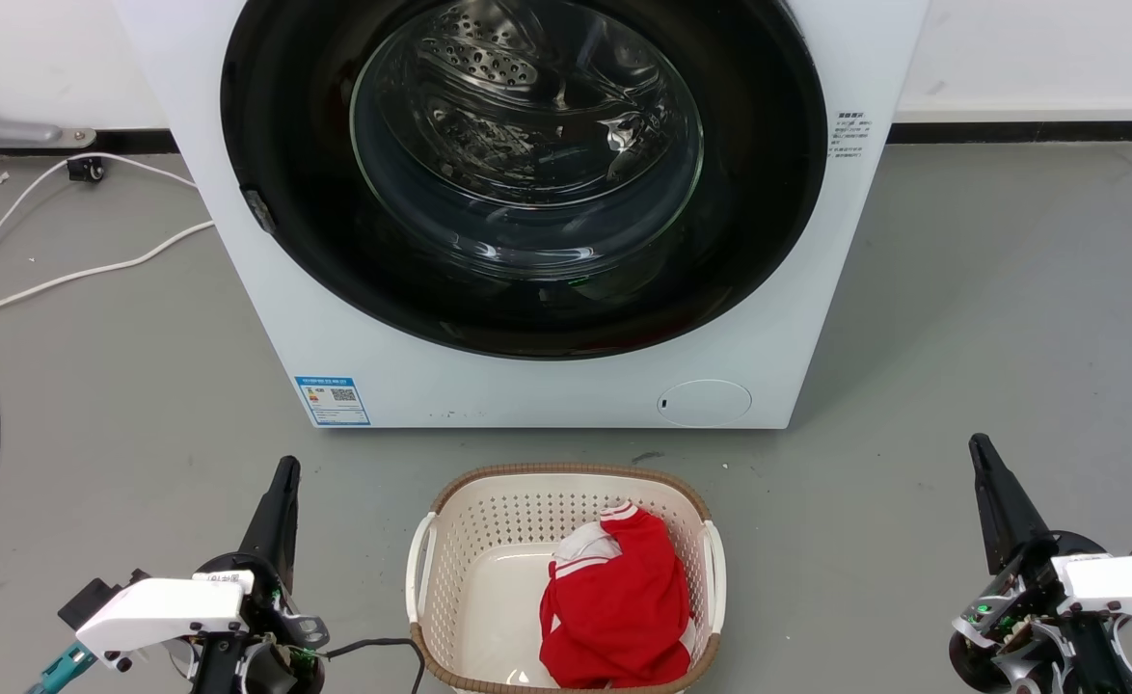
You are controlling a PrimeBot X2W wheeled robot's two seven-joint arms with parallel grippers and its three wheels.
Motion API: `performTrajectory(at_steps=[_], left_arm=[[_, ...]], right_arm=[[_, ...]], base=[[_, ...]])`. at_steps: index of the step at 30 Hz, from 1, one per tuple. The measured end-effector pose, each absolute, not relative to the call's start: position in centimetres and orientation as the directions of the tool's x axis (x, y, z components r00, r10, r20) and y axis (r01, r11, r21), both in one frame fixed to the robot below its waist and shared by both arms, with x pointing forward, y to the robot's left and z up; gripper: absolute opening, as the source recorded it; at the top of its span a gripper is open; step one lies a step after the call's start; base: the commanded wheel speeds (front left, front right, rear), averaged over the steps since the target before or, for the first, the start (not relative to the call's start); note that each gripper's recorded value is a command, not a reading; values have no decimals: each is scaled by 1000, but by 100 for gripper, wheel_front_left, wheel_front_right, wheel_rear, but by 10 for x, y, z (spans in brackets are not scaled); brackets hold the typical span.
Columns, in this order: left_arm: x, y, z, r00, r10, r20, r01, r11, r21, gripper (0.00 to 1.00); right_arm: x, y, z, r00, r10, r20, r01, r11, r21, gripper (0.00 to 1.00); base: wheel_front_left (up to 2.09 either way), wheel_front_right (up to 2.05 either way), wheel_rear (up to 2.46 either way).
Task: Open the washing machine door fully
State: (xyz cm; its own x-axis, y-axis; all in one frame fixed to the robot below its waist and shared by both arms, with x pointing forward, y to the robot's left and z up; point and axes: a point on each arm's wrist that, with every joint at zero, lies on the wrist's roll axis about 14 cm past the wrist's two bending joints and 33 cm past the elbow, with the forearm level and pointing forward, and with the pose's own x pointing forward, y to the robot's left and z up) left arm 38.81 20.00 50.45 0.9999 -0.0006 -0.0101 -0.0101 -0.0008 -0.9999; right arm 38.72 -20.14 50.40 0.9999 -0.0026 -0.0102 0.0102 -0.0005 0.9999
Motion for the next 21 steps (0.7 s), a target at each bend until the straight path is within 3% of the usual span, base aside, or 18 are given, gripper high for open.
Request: performTrajectory(at_steps=[13,14,21], left_arm=[[388,200,504,1000,0,-10,-10,-1,-1000,0],[388,200,504,1000,-1,-13,-13,-1,-1000,100],[382,195,492,999,0,-47,-47,-1,-999,100]], right_arm=[[387,-201,504,1000,-1,-10,10,-1,1000,0],[387,-201,503,1000,-2,-13,13,-2,1000,100],[379,-202,491,999,-20,-48,48,-4,999,100]], base=[[0,0,0],[0,0,0],[0,0,0]])
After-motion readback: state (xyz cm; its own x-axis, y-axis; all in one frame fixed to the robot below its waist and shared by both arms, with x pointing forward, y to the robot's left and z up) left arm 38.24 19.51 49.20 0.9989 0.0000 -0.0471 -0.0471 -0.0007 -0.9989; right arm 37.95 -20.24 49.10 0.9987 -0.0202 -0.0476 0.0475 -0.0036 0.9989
